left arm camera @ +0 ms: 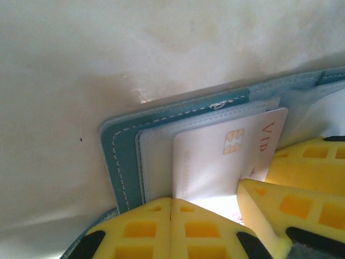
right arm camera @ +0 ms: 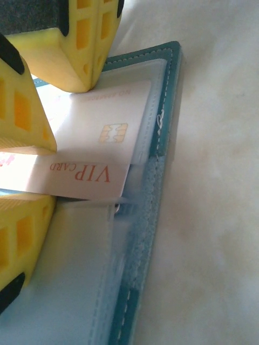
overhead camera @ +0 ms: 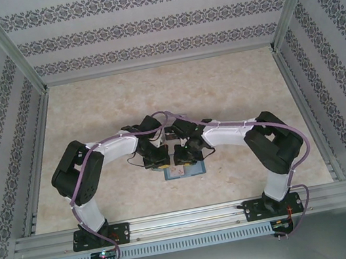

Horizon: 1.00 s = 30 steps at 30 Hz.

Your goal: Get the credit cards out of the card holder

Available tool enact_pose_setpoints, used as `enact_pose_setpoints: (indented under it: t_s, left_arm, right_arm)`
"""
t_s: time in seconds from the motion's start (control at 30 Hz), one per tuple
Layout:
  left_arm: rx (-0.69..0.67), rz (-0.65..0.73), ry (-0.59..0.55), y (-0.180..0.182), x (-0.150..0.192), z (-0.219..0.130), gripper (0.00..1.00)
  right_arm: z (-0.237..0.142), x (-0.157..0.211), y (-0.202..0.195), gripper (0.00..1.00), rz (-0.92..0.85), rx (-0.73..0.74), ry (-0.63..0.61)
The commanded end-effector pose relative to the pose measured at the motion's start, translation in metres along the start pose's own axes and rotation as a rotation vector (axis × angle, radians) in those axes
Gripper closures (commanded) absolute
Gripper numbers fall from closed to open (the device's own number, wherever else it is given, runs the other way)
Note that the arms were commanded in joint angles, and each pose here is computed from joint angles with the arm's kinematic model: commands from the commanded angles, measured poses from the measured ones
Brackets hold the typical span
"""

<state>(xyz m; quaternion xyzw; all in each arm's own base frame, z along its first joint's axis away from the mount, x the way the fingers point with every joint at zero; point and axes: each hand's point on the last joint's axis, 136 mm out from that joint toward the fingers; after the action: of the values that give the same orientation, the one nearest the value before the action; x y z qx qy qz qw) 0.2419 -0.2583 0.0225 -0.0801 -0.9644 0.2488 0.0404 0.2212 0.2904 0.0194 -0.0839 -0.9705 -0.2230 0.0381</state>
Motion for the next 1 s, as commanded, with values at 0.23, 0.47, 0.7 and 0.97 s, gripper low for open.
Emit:
enact_pose_setpoints:
  t_s: [0.23, 0.47, 0.7, 0.97]
  left_arm:
    - [-0.099, -0.011, 0.068, 0.023, 0.013, 0.015, 1.0]
    - [-0.103, -0.004, 0.075, 0.021, 0.012, 0.014, 1.0]
    - [-0.104, -0.004, 0.078, 0.02, 0.012, 0.014, 1.0]
    - [-0.108, -0.002, 0.079, 0.02, 0.013, 0.013, 1.0]
  right_arm:
    - [-0.014, -0.001, 0.019, 0.78, 0.028, -0.169, -0.022]
    - [-0.017, -0.002, 0.019, 0.83, 0.035, -0.196, -0.028]
    - [-0.015, -0.002, 0.014, 0.87, 0.04, -0.181, -0.03]
    - [-0.018, -0.006, -0.009, 0.92, 0.058, -0.115, -0.052]
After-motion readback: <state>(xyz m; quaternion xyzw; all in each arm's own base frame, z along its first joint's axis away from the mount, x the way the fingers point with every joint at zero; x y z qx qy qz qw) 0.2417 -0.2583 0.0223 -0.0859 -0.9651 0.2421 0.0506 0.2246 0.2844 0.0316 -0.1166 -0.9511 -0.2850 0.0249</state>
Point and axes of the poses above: each hand's point on the last joint's axis, 136 mm out from that joint toward the fingers, its own z axis out along the fingers, its own y axis along the line the jaws close on, x = y × z, and after that the axes turned 9 degrees about z, right-handed
